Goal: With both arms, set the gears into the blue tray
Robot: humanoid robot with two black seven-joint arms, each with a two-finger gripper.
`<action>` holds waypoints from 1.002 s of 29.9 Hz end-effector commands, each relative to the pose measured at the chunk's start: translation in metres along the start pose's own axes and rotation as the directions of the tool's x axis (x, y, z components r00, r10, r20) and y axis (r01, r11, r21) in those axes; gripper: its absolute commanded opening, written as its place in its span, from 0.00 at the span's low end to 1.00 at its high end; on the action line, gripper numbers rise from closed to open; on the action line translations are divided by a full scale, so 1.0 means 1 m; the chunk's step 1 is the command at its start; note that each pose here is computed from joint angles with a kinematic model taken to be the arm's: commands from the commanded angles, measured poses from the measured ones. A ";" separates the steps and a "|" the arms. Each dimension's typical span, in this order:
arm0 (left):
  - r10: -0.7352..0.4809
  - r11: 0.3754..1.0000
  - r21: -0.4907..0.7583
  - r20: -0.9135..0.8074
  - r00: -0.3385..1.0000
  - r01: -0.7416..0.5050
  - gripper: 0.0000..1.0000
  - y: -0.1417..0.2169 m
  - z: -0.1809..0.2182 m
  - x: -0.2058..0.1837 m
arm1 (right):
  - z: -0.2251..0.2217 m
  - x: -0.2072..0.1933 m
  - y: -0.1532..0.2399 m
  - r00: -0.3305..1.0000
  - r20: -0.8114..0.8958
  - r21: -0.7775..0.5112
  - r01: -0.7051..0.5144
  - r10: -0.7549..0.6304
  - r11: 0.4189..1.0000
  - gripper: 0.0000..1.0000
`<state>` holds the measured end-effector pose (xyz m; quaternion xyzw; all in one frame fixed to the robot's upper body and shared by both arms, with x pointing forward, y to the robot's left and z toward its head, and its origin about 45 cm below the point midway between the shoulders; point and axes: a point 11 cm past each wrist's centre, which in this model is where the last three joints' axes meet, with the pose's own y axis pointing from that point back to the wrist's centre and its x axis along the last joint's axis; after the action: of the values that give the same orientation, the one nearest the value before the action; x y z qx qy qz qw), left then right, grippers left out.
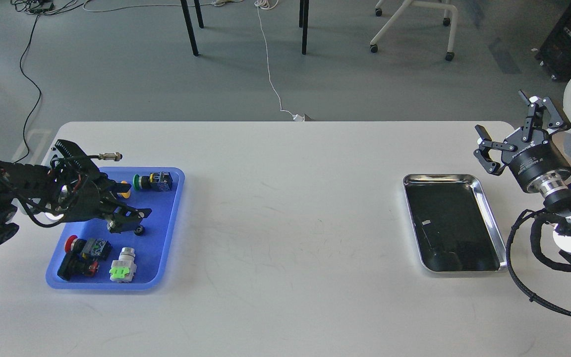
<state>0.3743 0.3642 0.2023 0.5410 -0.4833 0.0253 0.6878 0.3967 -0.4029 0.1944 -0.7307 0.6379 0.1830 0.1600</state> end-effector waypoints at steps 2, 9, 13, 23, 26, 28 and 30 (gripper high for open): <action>0.199 0.969 -0.080 -0.310 0.930 -0.234 0.97 0.003 0.012 0.036 | 0.002 -0.006 -0.005 1.000 0.005 0.002 0.011 -0.011 1.000 0.99; 0.309 0.767 0.018 -0.887 0.344 -0.641 0.98 -0.010 0.035 0.057 | 0.010 -0.015 -0.008 0.999 0.007 -0.015 0.034 -0.034 0.999 0.99; 0.284 0.654 0.189 -0.959 0.006 -0.732 0.98 -0.012 0.032 0.050 | 0.020 -0.025 -0.005 0.992 -0.075 -0.068 0.097 -0.102 0.993 0.99; 0.075 0.609 0.334 -0.927 -0.368 -0.719 0.98 -0.030 0.046 0.026 | 0.044 -0.059 0.008 0.951 -0.105 -0.167 0.272 -0.292 0.948 0.99; -0.002 0.628 0.313 -0.915 -0.404 -0.712 0.98 -0.034 0.051 0.018 | 0.048 -0.060 0.016 0.933 -0.092 -0.199 0.326 -0.349 0.924 0.99; -0.009 0.629 0.317 -0.910 -0.415 -0.710 0.98 -0.036 0.053 0.016 | 0.051 -0.055 0.021 0.937 -0.089 -0.206 0.315 -0.339 0.926 0.99; -0.015 0.630 0.317 -0.908 -0.418 -0.709 0.98 -0.037 0.055 0.014 | 0.052 -0.051 0.023 0.943 -0.083 -0.201 0.302 -0.323 0.932 0.99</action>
<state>0.3698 0.3017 0.1865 -0.0909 0.0822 0.5574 0.8212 0.3684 -0.3324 0.1770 -0.8480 0.4966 0.1667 0.0809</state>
